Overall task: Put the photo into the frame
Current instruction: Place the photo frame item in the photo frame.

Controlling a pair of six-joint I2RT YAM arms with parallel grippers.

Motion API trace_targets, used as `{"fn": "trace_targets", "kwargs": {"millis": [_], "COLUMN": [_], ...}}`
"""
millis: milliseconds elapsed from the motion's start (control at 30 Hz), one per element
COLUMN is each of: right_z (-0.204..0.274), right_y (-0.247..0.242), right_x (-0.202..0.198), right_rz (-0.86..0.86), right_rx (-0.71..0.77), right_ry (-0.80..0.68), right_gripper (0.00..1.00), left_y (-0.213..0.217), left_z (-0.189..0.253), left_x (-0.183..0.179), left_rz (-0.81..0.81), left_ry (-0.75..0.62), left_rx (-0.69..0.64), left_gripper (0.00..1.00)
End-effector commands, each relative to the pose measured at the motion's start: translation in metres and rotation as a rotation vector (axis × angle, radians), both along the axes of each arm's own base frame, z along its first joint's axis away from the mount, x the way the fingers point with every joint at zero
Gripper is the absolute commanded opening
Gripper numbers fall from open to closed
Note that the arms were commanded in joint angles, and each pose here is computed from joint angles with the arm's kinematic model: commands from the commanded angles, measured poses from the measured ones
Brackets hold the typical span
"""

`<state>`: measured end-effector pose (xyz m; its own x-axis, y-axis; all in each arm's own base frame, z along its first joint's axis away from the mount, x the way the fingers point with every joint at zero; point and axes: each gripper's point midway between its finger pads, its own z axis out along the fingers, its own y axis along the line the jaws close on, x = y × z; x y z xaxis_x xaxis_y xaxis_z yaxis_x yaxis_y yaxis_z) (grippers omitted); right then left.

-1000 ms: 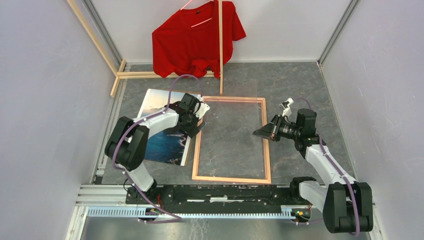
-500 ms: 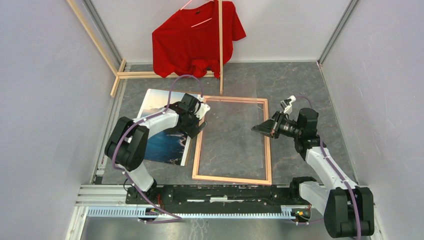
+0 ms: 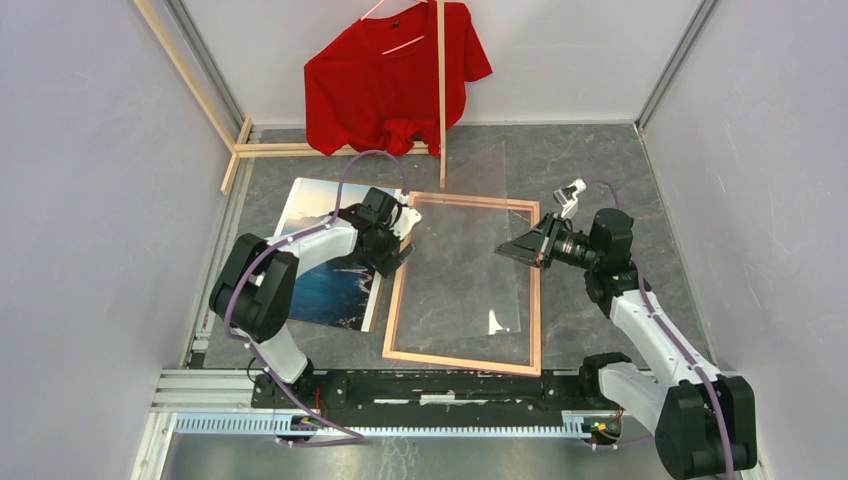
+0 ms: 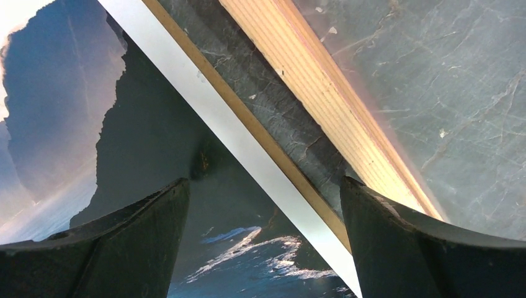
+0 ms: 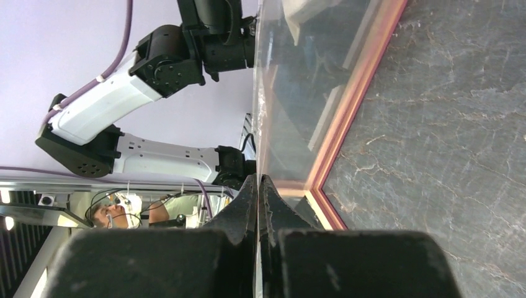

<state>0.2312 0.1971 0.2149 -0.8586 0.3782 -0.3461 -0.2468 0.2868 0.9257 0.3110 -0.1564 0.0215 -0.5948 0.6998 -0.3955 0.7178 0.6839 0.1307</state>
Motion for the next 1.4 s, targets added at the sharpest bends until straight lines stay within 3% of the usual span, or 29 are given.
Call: {"fn": "trace_targets", "kwargs": {"millis": [0,367,667,1367], "right_z": [0.049,0.023,-0.022,-0.065], "right_y": [0.003,-0.001,-0.005,-0.025], "right_x": [0.004,-0.003,-0.011,-0.019], "right_rz": [0.018,0.042,0.009,-0.066], "right_rx": [0.034,-0.077,-0.083,-0.117], "right_ry": [-0.166,-0.162,-0.041,0.052], "right_gripper": [0.0,0.0,0.0,0.0], "left_y": [-0.009,0.001,0.009,0.011], "left_z": [0.002,0.015,0.018,0.006], "left_x": [-0.003,0.004,0.005,-0.003], "left_rz": [-0.009,0.015,0.037,0.023], "left_ry": [-0.003,-0.01,-0.002,0.027], "left_rx": [-0.043,-0.068,-0.094,-0.1], "left_gripper": [0.96,0.96,0.96,0.96]}}
